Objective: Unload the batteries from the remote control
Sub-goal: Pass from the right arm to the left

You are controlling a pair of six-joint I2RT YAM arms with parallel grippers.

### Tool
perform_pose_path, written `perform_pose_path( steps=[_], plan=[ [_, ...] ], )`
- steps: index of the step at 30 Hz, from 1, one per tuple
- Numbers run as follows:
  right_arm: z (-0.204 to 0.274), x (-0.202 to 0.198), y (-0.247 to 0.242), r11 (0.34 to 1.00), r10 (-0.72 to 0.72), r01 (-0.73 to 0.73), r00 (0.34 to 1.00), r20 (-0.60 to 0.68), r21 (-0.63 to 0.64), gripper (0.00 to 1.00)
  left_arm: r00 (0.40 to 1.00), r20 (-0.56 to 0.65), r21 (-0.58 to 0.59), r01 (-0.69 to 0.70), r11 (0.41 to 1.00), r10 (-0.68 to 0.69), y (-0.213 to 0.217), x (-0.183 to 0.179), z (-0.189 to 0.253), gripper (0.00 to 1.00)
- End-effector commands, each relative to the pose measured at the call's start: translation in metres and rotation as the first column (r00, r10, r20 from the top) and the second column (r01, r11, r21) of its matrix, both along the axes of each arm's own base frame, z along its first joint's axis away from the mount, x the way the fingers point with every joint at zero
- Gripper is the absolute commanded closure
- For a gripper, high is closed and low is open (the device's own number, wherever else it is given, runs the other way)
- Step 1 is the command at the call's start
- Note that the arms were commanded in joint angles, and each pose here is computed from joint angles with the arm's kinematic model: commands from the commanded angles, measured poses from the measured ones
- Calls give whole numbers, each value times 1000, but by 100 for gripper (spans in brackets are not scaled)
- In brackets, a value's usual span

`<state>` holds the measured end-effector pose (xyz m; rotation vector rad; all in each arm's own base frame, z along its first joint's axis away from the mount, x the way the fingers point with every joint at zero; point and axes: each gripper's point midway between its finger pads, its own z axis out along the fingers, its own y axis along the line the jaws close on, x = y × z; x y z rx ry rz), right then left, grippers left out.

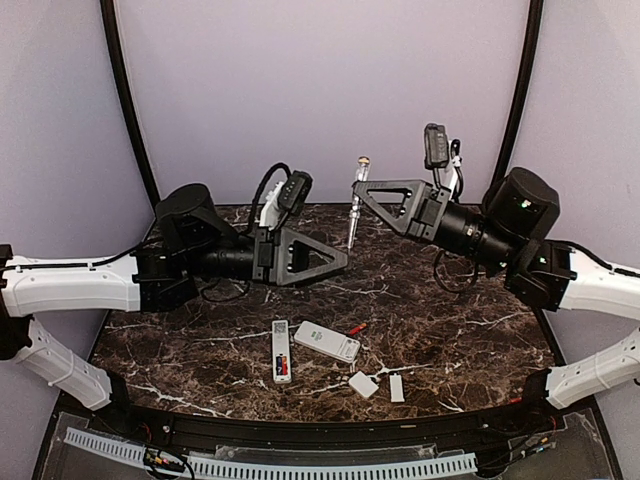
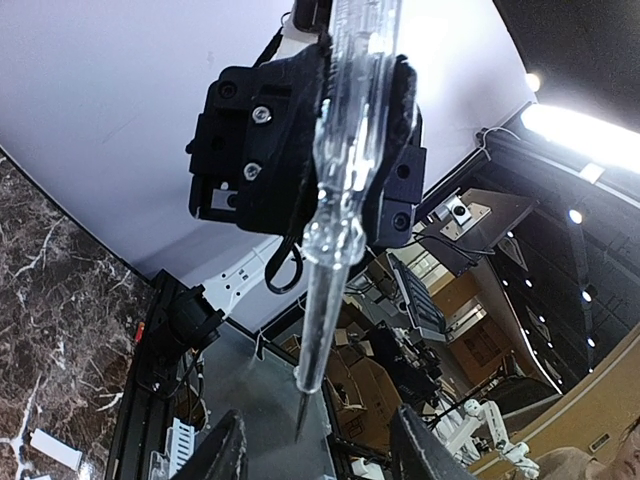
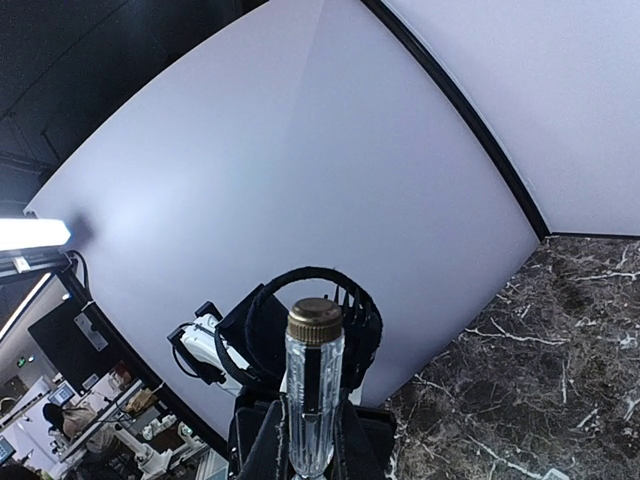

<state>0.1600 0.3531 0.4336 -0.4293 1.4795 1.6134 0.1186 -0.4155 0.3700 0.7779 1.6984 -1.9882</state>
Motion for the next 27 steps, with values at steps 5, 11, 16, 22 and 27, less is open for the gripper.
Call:
perform_pose_path(
  steps=[5, 11, 16, 22, 27],
  plan=[
    [11, -8, 4, 998, 43, -44, 999, 17, 46, 100, 999, 38, -80, 41, 996, -38, -1, -8, 29, 63],
    [10, -9, 7, 997, 53, -54, 998, 15, 47, 100, 999, 35, -91, 37, 995, -34, -2, -8, 31, 76],
    [7, -9, 5, 998, 49, -49, 999, 8, 45, 100, 999, 41, -109, 18, 994, -14, 0, -6, 32, 82],
    [0, -8, 4, 998, 46, -45, 999, -12, 32, 100, 999, 42, -112, 13, 994, -9, 2, -6, 30, 87],
    [-4, -9, 4, 998, 53, -53, 998, -23, 27, 100, 999, 51, -121, 16, 992, -10, 2, -7, 34, 82]
  ],
)
